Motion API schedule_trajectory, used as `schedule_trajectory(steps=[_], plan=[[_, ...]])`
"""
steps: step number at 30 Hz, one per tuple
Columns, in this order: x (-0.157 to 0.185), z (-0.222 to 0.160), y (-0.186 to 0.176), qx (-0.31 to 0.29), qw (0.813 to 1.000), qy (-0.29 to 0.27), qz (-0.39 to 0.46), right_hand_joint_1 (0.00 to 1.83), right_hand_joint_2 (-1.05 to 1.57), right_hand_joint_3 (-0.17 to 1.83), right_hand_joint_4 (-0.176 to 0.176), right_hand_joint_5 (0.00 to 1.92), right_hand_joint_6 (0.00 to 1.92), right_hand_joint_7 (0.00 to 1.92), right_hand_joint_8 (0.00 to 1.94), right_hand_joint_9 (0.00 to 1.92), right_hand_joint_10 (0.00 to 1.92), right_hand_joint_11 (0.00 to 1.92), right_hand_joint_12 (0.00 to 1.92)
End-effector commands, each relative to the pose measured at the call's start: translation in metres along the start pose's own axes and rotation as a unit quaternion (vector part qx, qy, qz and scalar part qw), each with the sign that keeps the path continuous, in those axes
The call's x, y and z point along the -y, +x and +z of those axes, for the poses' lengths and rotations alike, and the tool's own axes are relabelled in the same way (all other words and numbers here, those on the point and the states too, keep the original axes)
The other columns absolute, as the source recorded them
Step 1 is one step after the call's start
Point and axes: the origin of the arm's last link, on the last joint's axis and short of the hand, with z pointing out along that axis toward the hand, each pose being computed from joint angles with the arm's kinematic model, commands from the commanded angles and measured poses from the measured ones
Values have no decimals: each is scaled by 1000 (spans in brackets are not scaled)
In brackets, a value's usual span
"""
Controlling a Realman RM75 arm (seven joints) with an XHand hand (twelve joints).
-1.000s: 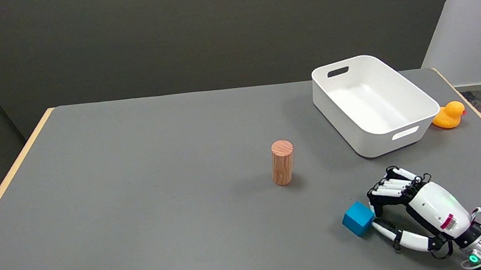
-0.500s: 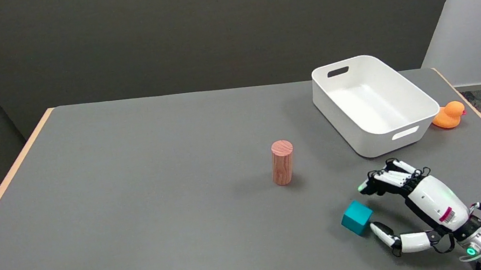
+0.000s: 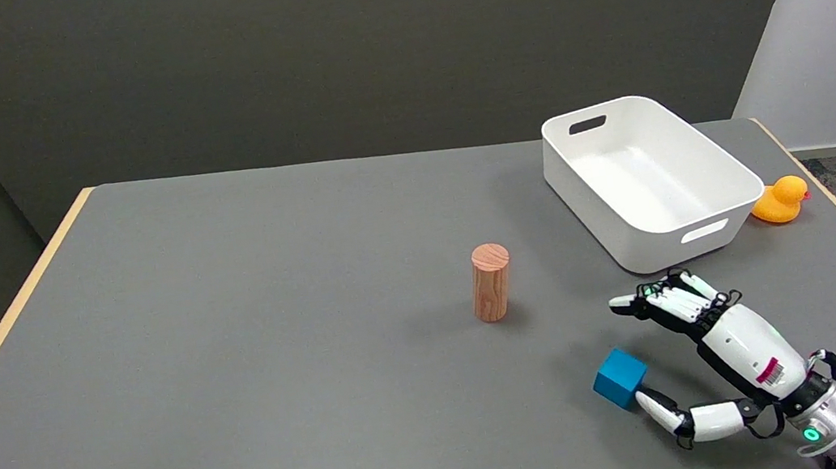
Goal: Pick up the cube.
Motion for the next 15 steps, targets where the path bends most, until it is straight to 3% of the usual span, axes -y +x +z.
schedule_trajectory(steps=[1,15], plan=[[18,9,-7,8,999,31,21,675,592,914,-19,280,524,398,522,349,1010,46,1269],[22,2,-11,17,999,27,22,664,593,908,-28,276,519,396,522,347,1012,62,1291]])
